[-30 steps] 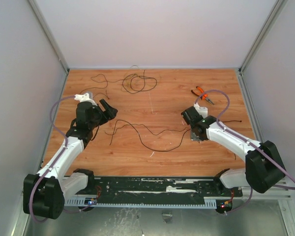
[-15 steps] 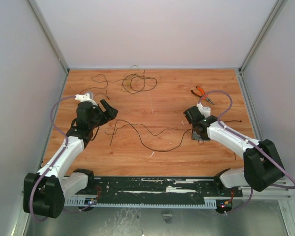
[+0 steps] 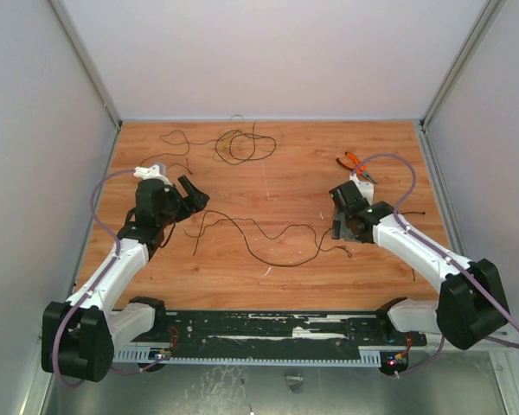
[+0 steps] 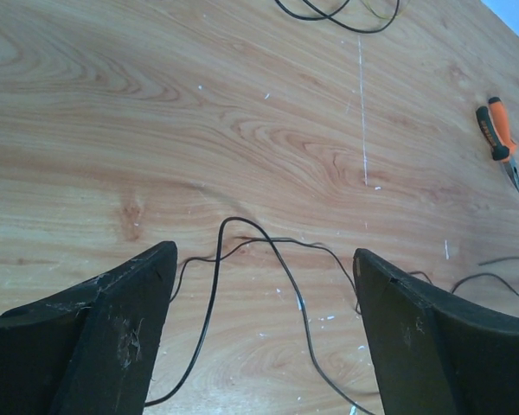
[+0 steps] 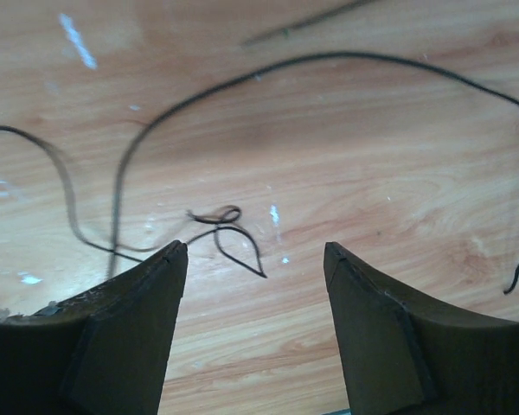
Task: Zip-tie the wires
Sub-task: Straighten the cable at the center of the board, then pick up the cable at the center of the board.
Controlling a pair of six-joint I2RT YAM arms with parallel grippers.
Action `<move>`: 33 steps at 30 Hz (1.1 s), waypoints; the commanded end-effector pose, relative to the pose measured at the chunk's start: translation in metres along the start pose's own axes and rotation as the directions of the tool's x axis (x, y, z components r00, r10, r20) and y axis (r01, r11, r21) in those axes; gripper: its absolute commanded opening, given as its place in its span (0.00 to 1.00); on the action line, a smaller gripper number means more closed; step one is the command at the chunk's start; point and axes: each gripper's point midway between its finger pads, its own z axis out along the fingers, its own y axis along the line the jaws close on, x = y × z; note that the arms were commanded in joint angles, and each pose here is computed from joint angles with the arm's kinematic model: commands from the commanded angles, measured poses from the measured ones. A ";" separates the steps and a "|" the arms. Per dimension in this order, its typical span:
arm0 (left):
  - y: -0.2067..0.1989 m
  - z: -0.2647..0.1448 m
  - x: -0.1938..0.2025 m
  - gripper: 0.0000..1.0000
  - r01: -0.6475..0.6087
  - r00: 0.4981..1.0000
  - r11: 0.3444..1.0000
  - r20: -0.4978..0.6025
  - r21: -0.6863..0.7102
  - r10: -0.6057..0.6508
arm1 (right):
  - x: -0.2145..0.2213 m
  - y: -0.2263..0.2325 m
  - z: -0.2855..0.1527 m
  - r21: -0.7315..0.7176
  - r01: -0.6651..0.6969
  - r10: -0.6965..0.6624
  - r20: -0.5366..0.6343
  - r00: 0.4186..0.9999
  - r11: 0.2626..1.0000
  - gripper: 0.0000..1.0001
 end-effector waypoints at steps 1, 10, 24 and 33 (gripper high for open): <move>-0.022 -0.003 -0.024 0.89 -0.013 0.999 0.997 0.049 0.071 0.010 | -0.056 0.030 -0.033 -0.170 -0.015 0.039 0.142 0.989 0.985 0.66; -0.038 -0.019 -0.076 0.93 -0.057 0.992 0.995 0.118 0.086 0.046 | -0.148 0.135 -0.034 -0.425 0.073 0.047 0.264 0.963 0.902 0.66; -0.052 -0.021 -0.067 0.95 -0.035 0.998 0.984 0.064 0.173 0.025 | -0.275 0.296 0.044 -0.596 0.170 0.086 0.376 0.923 0.785 0.66; -0.050 -0.016 -0.062 0.95 -0.039 0.999 0.985 0.044 0.169 0.032 | -0.301 0.345 0.079 -0.659 0.196 0.133 0.415 0.900 0.727 0.65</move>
